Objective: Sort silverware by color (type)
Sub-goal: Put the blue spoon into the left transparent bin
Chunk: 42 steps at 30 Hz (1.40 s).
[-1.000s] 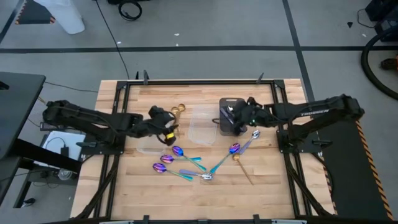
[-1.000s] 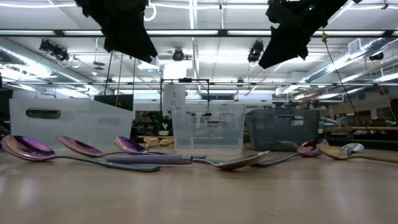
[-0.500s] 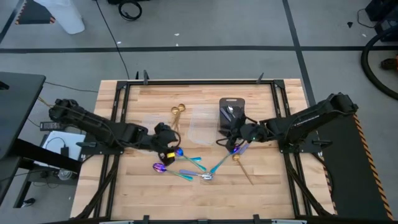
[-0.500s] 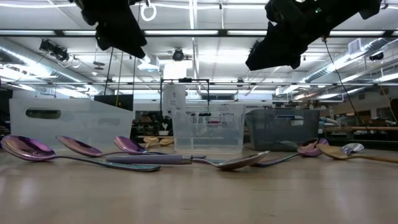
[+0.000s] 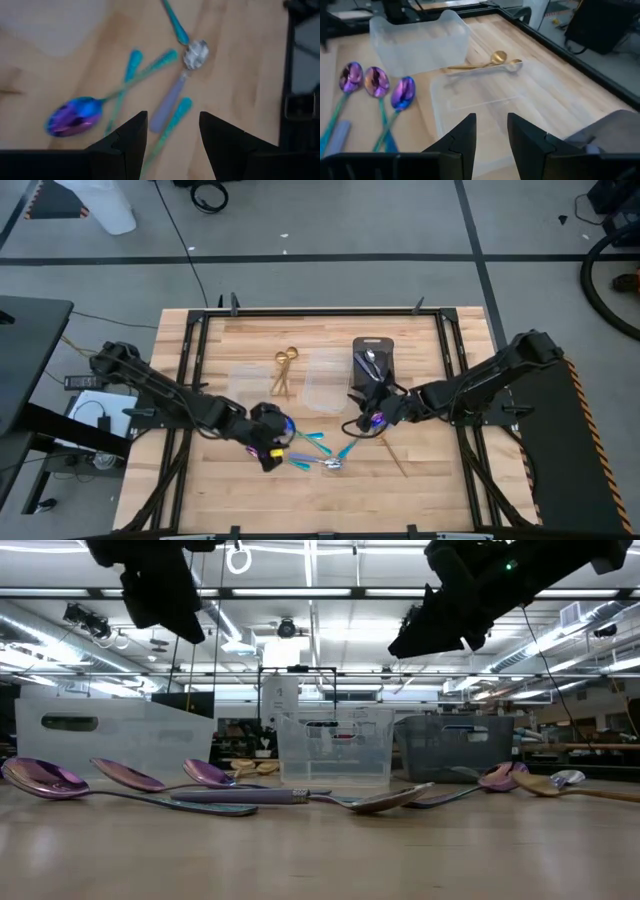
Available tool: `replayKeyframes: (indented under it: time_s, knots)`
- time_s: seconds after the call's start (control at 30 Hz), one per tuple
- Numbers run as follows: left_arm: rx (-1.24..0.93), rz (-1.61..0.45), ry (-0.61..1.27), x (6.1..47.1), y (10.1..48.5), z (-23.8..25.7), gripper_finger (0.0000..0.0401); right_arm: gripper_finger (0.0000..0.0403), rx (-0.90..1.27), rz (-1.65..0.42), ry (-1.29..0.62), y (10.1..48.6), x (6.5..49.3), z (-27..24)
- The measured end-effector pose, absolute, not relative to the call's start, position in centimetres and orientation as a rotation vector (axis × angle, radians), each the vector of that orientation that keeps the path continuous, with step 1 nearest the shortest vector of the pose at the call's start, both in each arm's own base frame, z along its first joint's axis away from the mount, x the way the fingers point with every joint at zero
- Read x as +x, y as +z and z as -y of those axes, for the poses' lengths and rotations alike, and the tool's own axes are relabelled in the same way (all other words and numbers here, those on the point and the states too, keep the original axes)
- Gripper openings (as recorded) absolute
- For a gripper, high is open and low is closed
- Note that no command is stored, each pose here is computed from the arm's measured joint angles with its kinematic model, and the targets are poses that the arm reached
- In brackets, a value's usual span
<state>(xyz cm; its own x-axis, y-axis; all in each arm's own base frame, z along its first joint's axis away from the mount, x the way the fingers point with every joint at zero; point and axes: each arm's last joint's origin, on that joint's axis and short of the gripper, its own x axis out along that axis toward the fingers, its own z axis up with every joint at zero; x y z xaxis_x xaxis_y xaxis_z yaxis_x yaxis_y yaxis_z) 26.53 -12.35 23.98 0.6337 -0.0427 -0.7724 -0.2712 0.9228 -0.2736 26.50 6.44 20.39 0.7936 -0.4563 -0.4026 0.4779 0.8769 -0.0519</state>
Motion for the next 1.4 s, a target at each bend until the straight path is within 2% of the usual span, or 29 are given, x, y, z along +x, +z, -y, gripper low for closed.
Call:
replayKeyframes:
  time_s: [0.3,1.03,1.17,1.4]
  knots:
    - [-0.187,-1.122,0.041,27.0,20.7,14.5,0.0188,0.0121,0.017,-0.405,-0.481,20.6,26.6,-6.7]
    - [0.038,-1.332,-0.02,28.2,14.5,15.3,0.0187,0.0122,0.003,-0.416,-0.474,20.5,26.7,-6.7]
    - [0.044,-1.345,-0.049,28.2,14.2,15.3,0.0173,0.0122,0.008,-0.414,-0.475,20.5,26.7,-6.7]
    - [0.036,-1.356,-0.065,28.2,14.1,15.4,0.0123,0.0122,0.016,-0.412,-0.469,19.9,26.4,-6.7]
